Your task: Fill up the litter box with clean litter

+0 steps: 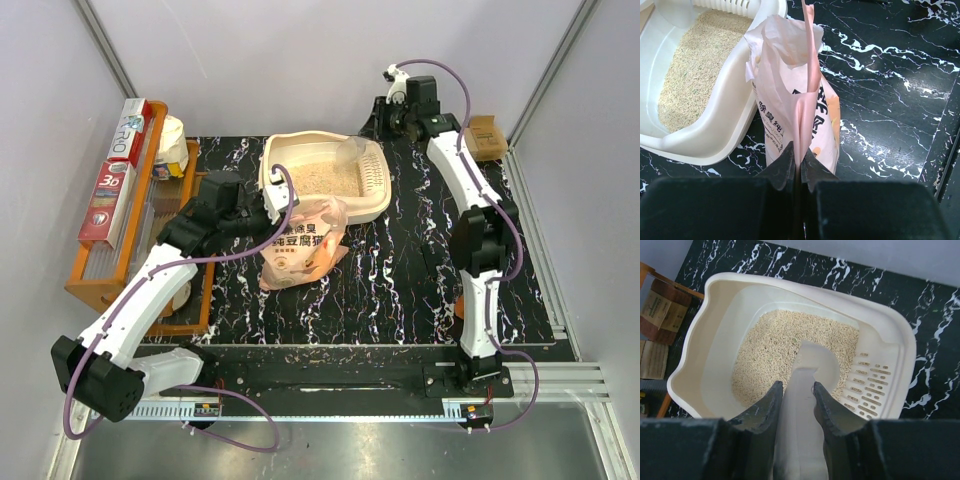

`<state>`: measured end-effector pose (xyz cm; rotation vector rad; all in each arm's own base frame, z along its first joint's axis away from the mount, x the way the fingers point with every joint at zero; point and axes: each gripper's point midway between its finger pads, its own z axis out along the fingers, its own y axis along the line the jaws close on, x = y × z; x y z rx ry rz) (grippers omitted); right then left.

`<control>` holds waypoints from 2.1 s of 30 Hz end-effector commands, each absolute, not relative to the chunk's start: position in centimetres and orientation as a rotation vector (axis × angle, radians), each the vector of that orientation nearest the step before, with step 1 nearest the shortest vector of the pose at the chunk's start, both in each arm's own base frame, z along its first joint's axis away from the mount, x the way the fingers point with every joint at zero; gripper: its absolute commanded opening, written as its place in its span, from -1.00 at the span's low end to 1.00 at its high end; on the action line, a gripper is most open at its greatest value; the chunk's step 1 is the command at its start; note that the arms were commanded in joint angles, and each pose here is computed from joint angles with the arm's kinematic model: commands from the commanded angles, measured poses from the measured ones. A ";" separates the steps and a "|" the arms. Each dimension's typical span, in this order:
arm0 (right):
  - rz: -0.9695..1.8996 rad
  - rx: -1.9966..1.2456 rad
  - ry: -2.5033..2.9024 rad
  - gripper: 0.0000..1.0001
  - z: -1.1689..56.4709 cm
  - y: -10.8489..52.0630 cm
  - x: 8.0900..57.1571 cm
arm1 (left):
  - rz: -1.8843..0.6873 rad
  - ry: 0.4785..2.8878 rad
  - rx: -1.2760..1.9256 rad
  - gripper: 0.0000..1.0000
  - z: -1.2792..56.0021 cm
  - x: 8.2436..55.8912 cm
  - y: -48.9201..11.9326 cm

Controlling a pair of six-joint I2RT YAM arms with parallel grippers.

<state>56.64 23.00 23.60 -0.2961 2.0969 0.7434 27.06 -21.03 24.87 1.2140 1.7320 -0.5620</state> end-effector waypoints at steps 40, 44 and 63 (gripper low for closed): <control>1.079 -0.811 2.069 -1.00 37.3 23.6 36.2 | -0.407 1.655 1.003 -1.00 30.7 29.3 -18.8; 1.120 -0.841 2.105 -1.00 35.9 24.2 35.4 | -0.418 1.651 1.000 -1.00 30.6 29.2 -18.9; 1.095 -1.002 2.243 -1.00 29.4 30.0 34.6 | -0.506 1.732 1.229 -0.19 28.6 29.7 -20.6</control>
